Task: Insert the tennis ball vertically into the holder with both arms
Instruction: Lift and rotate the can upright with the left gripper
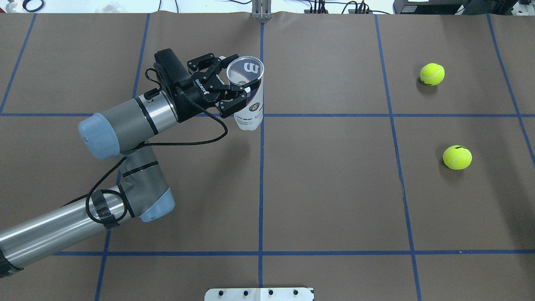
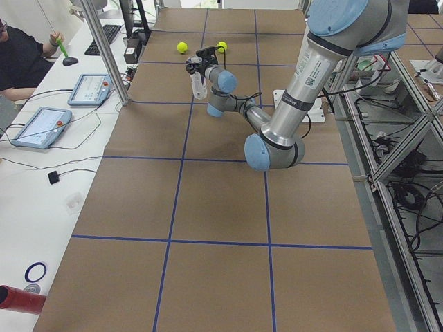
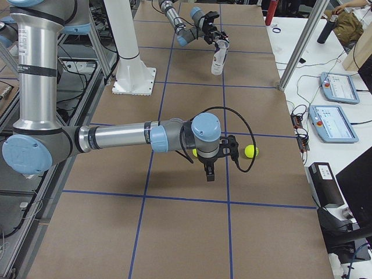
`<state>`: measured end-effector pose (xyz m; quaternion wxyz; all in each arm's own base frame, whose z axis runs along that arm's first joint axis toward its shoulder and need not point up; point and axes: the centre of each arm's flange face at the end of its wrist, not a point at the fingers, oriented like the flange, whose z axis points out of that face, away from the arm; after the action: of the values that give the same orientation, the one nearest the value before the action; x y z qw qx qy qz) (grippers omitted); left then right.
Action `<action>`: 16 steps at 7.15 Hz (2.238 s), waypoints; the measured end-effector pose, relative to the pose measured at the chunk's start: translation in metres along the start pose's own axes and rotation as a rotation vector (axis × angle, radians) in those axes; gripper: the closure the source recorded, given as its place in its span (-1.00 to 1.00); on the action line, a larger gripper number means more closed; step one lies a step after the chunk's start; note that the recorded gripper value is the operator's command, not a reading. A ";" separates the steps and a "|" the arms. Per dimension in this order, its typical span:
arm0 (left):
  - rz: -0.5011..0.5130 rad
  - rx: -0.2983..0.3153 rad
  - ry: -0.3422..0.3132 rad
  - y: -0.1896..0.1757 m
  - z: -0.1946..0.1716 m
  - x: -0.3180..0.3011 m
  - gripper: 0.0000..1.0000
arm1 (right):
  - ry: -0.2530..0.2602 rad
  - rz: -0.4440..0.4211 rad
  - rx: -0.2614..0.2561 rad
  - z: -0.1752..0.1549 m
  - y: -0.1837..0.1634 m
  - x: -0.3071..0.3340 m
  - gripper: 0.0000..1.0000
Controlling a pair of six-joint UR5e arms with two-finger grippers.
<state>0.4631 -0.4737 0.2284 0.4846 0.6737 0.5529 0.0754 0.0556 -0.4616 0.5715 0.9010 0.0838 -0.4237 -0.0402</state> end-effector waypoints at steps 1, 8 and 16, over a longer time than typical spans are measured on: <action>-0.016 0.043 0.000 0.022 -0.007 -0.003 -0.09 | 0.000 -0.003 0.003 -0.001 -0.001 -0.001 -0.99; -0.019 0.033 0.003 0.053 -0.018 0.002 -0.30 | -0.002 -0.003 0.002 -0.001 0.000 -0.002 -0.99; -0.026 0.014 0.008 0.066 -0.028 0.006 -0.98 | -0.001 0.000 0.000 0.000 0.001 0.000 -0.99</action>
<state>0.4919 -0.4478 0.2884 0.4787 0.6693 0.5641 0.0681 0.0555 -0.4603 0.5715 0.9008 0.0836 -0.4242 -0.0402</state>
